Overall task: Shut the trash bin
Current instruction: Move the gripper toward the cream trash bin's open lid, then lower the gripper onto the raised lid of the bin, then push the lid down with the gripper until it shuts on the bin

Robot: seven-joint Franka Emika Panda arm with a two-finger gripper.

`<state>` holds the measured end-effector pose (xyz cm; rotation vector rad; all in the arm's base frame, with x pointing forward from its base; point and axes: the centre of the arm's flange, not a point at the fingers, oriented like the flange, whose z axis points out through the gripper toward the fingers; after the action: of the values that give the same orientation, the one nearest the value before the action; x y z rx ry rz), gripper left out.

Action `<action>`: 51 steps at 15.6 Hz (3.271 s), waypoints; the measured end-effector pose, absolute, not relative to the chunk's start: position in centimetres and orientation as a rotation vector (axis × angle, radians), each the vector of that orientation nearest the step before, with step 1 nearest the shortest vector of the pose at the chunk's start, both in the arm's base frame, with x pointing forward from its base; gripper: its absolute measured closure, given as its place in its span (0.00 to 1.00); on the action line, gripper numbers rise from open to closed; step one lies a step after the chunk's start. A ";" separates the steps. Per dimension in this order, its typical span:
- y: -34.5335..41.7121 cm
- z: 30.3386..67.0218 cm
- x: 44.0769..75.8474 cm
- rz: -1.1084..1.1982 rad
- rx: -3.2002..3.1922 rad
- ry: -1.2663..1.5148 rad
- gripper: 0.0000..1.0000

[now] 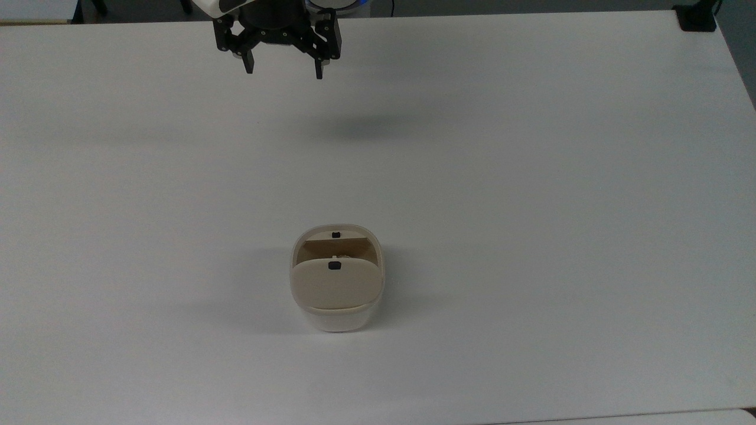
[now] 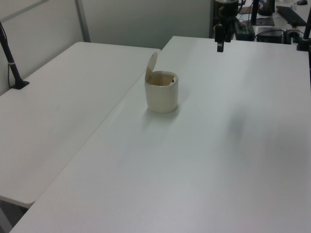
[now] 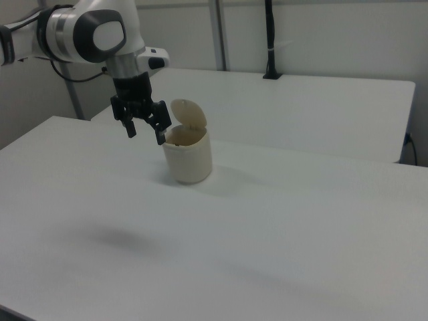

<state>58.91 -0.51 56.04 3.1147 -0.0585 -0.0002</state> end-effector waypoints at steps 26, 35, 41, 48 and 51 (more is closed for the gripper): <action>3.0 55.2 69.3 0.992 3.055 -0.038 0.99; 5.4 52.2 75.4 1.196 2.980 -0.040 0.99; 6.3 50.0 75.3 1.036 3.022 -0.004 0.99; 6.3 45.6 74.1 0.663 3.107 0.018 0.99; 6.2 43.4 73.6 0.601 3.112 0.046 0.99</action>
<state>73.59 6.22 43.37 3.1119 0.0456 0.6006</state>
